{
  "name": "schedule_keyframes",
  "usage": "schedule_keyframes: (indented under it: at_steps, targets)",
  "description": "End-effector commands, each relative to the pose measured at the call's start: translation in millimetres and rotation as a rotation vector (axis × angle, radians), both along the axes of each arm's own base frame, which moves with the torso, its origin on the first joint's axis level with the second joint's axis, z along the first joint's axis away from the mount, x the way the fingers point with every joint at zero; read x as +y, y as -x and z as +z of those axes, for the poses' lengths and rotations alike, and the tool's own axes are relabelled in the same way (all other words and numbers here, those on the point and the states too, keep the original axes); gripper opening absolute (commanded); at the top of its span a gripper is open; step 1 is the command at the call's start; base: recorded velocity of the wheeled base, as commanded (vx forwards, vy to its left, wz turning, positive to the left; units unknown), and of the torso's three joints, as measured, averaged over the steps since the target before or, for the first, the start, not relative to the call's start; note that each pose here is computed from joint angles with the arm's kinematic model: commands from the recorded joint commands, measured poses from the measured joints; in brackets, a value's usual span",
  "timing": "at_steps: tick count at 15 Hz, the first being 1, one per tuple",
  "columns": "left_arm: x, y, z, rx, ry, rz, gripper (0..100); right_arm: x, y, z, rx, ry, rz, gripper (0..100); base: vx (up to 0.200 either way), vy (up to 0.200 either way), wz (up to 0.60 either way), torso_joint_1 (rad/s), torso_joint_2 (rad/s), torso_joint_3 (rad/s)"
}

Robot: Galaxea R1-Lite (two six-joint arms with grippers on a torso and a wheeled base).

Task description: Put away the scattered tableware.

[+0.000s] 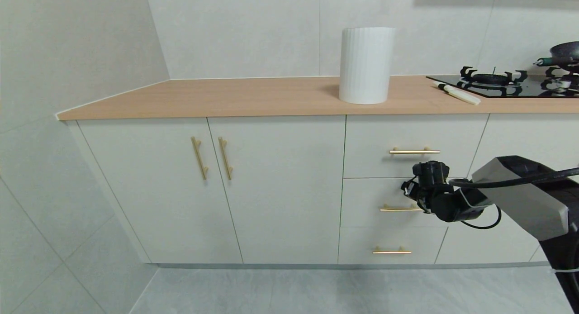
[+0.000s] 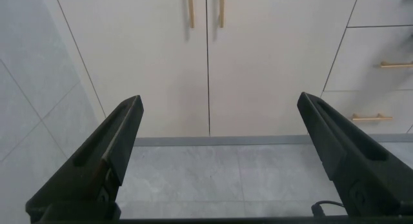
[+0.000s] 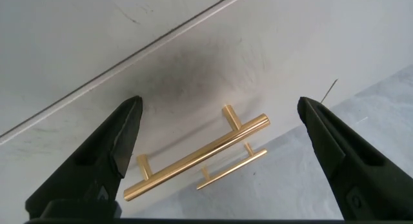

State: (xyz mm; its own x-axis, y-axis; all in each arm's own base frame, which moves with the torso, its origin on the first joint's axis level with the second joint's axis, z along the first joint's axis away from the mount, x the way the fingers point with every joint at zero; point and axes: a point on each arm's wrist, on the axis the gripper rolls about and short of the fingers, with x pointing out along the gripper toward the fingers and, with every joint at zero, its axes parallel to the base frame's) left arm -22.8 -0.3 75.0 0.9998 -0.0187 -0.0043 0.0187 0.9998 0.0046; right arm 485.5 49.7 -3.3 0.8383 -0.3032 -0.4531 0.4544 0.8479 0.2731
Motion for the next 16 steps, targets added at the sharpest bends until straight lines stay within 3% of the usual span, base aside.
schedule_keyframes:
  at_steps: [1,5,9,12,16]
  targets:
    - [0.0,0.0,0.0,0.000,0.000,0.000,100,0.2,0.4,1.2,-0.004,-0.001,0.000,100,0.000,0.000,0.00,0.000,0.00,0.000]
    - [0.0,0.0,0.0,0.000,0.000,0.000,100,0.3,35.8,30.0,0.043,0.012,0.022,100,0.000,0.000,0.00,0.000,0.00,0.000]
    - [0.0,0.0,0.0,0.000,0.000,0.000,100,-3.6,120.4,120.4,-0.031,0.026,0.075,100,0.000,0.000,0.00,0.000,0.00,0.000]
    - [0.0,0.0,0.0,0.000,0.000,0.000,100,-12.7,216.8,182.8,-0.159,0.054,0.104,100,0.000,0.000,0.00,0.000,0.00,0.000]
    - [0.0,0.0,0.0,0.000,0.000,0.000,100,-36.1,355.7,210.4,-0.355,0.204,0.161,100,0.000,0.000,0.00,0.000,0.00,0.000]
